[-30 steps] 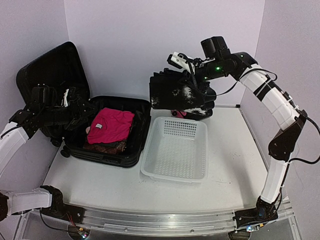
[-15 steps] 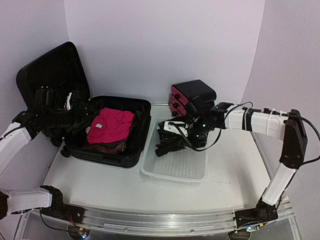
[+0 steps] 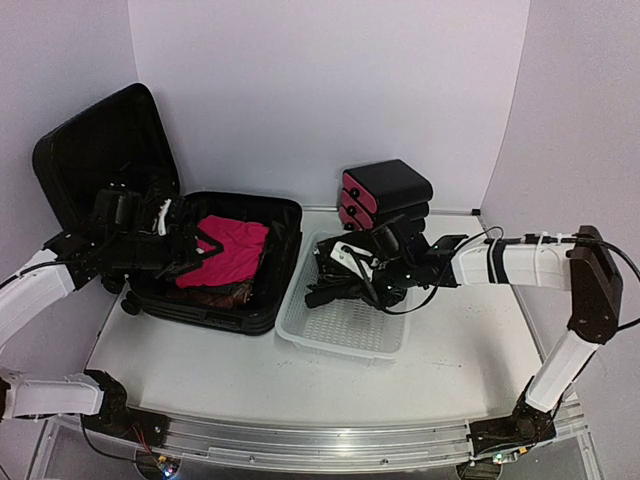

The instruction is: Open, take out, and arrange the luggage

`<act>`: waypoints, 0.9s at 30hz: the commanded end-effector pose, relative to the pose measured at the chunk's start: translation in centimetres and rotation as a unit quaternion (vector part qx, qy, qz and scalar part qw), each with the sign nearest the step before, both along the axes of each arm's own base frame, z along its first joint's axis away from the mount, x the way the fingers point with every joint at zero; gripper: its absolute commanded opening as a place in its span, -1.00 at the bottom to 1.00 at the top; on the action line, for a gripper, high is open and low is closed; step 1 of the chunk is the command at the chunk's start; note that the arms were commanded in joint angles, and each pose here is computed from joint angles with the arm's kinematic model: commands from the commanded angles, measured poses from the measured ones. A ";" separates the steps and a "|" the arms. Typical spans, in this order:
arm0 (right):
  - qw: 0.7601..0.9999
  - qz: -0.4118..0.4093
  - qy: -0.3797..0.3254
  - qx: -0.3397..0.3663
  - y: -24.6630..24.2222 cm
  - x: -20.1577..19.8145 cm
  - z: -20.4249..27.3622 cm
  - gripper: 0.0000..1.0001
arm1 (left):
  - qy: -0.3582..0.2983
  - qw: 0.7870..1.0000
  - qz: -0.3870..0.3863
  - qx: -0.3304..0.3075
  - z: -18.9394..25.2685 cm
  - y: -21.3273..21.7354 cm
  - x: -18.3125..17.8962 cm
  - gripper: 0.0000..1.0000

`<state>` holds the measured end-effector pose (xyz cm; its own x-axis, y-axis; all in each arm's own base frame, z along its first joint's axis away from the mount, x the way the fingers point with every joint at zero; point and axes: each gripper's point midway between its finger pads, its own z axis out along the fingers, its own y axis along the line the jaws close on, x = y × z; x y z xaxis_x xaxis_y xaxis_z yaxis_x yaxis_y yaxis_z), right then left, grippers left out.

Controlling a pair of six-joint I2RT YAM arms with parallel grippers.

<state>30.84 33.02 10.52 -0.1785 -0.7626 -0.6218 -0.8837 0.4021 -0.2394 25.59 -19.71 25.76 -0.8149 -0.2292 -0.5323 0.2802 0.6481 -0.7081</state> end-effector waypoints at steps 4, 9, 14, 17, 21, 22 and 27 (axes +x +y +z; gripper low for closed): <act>0.984 0.020 -0.028 0.176 3.2 -0.4 9.5 -1.00 | 0.019 0.998 -0.049 0.032 -6.1 -7.9 -2.5 0.53; 0.983 0.026 -0.015 0.180 2.8 -1.3 8.4 -1.00 | 0.036 0.994 -0.055 0.082 -9.9 -11.2 -3.6 0.46; 0.977 0.034 -0.016 0.211 3.0 -1.9 9.1 -1.00 | 0.045 0.991 -0.076 0.103 -11.9 -13.9 -4.0 0.18; 0.973 0.040 -0.011 0.225 3.4 -2.2 9.6 -1.00 | 0.054 0.990 -0.065 0.116 -13.1 -13.7 -3.7 0.00; 0.969 0.056 0.003 0.240 4.0 -3.2 10.1 -1.00 | 0.063 0.989 -0.064 0.121 -14.0 -13.9 -3.7 -0.25; 0.969 0.062 0.005 0.239 4.1 -3.5 10.1 -1.00 | 0.065 0.989 -0.063 0.120 -14.1 -13.9 -3.7 -0.29; 0.970 0.084 0.038 0.226 4.3 -5.0 7.6 -1.00 | 0.060 0.989 -0.060 0.119 -13.9 -13.7 -3.8 -0.46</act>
<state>27.54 35.10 13.81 -0.2278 -0.5566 -0.7989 -0.9163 0.4002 -0.0175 20.74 -32.69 9.92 -0.9118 0.0316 -0.4093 0.2766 0.7840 -0.5557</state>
